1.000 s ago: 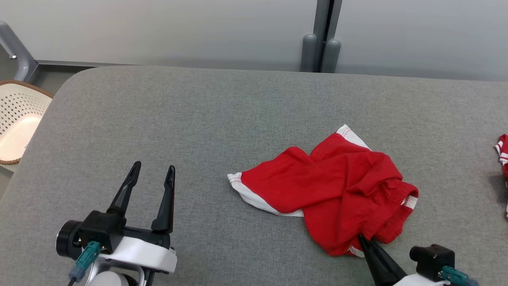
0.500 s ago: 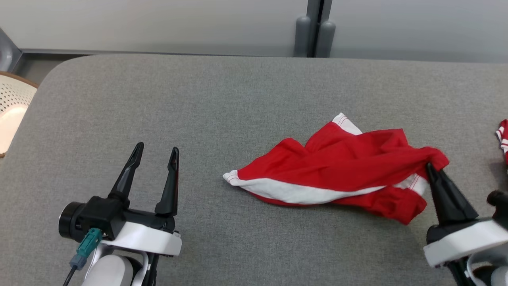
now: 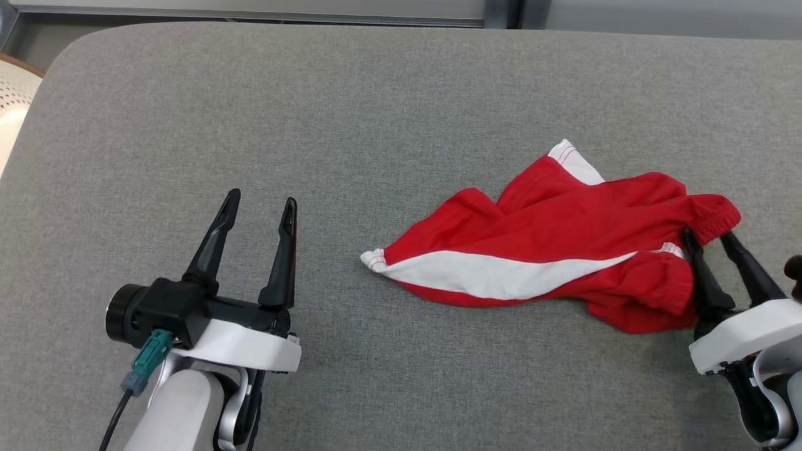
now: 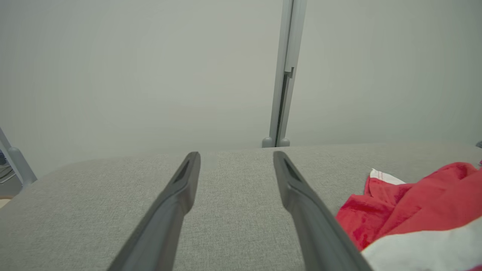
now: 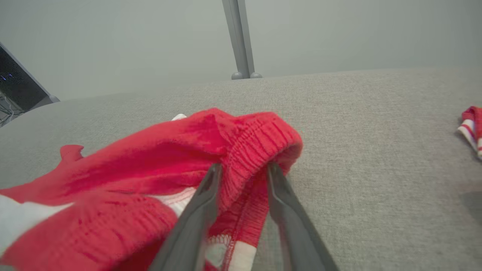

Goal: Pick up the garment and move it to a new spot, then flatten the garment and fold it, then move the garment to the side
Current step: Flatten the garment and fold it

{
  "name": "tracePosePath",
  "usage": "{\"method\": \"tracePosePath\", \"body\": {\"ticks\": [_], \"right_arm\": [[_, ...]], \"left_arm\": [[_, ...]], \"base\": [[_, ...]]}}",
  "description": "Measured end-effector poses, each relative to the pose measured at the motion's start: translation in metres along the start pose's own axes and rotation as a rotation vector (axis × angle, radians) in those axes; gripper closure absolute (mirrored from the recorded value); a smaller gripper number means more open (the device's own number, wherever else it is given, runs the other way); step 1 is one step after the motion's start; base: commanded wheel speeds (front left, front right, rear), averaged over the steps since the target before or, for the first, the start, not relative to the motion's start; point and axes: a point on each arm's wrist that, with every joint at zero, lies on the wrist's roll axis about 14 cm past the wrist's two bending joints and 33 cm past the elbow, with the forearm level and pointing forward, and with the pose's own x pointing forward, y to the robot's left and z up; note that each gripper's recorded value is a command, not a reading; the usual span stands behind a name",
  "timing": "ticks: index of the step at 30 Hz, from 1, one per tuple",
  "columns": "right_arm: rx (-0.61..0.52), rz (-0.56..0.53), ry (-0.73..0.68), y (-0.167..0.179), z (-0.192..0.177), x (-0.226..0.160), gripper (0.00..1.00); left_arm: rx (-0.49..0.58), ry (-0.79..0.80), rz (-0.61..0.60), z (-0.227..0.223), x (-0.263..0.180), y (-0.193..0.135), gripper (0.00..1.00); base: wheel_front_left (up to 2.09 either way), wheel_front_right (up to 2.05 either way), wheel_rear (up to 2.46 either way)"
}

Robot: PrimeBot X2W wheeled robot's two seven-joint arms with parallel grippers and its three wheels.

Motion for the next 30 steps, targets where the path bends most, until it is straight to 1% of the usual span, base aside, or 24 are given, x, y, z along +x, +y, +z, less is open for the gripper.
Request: {"method": "tracePosePath", "body": {"ticks": [4,7,8,9,10,12,16,18,24,30], "right_arm": [[0.001,-0.034,-0.05,-0.009,0.004,-0.015,0.0],[-0.017,-0.063,-0.123,-0.015,0.017,-0.033,0.0],[-0.017,-0.063,-0.123,-0.015,0.017,-0.033,0.0],[-0.027,-0.072,-0.156,-0.015,0.025,-0.038,0.0],[-0.057,-0.079,-0.218,-0.012,0.042,-0.048,0.0],[-0.083,-0.079,-0.28,-0.005,0.061,-0.058,0.0],[-0.13,-0.071,-0.335,0.011,0.082,-0.078,0.0],[-0.142,-0.067,-0.328,0.019,0.08,-0.088,0.0],[-0.107,-0.084,-0.299,0.03,0.065,-0.117,0.0],[-0.091,-0.091,-0.304,0.033,0.065,-0.125,0.0]], "left_arm": [[0.004,-0.018,-0.002,0.005,0.003,-0.001,0.0],[0.008,-0.031,0.005,0.01,0.001,0.001,0.0],[0.008,-0.031,0.005,0.01,0.001,0.001,0.0],[0.011,-0.033,0.01,0.011,0.0,0.002,0.0],[0.015,-0.039,0.015,0.013,-0.002,0.003,0.0],[0.019,-0.042,0.023,0.015,-0.006,0.004,0.0],[0.026,-0.045,0.029,0.017,-0.016,0.005,0.0],[0.028,-0.043,0.031,0.018,-0.022,0.005,0.0],[0.022,-0.047,0.031,0.021,-0.036,0.002,0.0],[0.018,-0.051,0.029,0.025,-0.04,0.0,0.0]], "base": [[0.0,0.0,0.0],[0.0,0.0,0.0],[0.0,0.0,0.0],[0.0,0.0,0.0],[0.0,0.0,0.0],[0.0,0.0,0.0],[0.0,0.0,0.0],[0.0,0.0,0.0],[0.0,0.0,0.0],[0.0,0.0,0.0]]}}
